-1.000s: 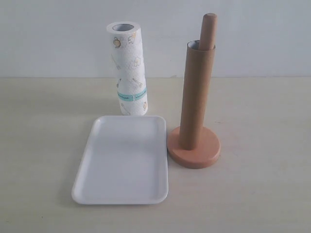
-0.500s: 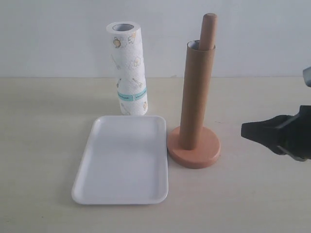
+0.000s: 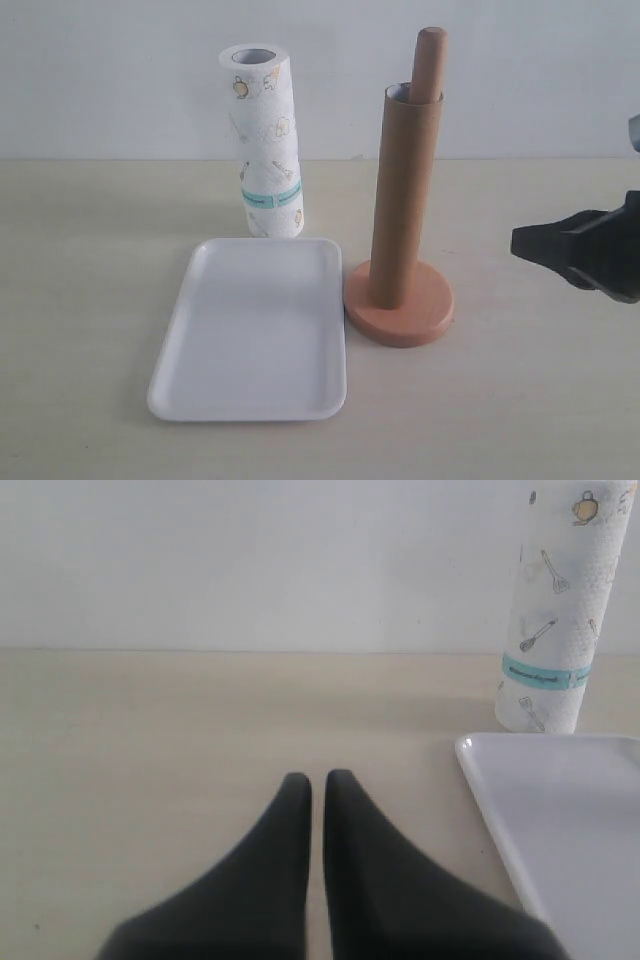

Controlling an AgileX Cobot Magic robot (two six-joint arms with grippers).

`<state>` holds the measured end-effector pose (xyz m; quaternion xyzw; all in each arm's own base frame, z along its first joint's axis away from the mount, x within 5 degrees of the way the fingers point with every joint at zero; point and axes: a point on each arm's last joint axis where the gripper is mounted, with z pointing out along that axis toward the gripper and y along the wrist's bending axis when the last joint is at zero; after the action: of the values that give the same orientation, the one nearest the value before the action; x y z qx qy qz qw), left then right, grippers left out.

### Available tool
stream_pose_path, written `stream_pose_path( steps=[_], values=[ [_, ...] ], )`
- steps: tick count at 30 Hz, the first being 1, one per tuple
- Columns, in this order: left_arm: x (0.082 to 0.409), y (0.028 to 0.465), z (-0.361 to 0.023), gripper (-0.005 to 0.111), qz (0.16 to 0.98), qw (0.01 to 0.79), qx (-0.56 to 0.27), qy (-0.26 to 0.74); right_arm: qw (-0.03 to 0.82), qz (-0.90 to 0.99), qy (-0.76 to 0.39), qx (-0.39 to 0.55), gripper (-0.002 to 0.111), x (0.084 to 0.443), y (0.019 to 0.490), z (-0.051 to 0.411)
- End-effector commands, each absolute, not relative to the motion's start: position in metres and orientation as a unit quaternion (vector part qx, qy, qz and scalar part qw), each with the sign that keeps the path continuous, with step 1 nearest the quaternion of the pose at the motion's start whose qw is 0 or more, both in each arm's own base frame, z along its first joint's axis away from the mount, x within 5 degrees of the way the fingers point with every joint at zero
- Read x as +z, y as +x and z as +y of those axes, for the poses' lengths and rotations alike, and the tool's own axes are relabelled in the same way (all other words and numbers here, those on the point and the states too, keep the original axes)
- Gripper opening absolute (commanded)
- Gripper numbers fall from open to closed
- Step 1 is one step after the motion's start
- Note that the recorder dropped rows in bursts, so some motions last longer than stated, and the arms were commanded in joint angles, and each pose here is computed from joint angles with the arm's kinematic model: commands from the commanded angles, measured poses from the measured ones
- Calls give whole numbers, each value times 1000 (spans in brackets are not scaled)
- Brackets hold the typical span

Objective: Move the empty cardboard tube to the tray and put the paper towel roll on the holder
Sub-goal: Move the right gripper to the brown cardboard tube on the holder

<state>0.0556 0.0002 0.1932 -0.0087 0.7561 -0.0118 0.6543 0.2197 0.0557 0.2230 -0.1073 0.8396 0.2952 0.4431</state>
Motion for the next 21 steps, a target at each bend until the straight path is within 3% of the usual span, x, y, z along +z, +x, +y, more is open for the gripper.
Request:
stream_pose_path(
  steps=[1, 15, 18, 21],
  values=[
    [192, 56, 0, 4, 756, 654, -13, -10, 429, 849, -47, 304, 0, 222, 222, 52],
    [192, 56, 0, 4, 756, 654, -13, -10, 416, 837, -56, 351, 0, 224, 216, 60],
    [192, 56, 0, 4, 756, 654, -13, -10, 437, 844, -77, 301, 0, 223, 218, 55],
    [192, 56, 0, 4, 756, 654, -13, -10, 460, 862, -106, 184, 0, 222, 218, 51]
  ],
)
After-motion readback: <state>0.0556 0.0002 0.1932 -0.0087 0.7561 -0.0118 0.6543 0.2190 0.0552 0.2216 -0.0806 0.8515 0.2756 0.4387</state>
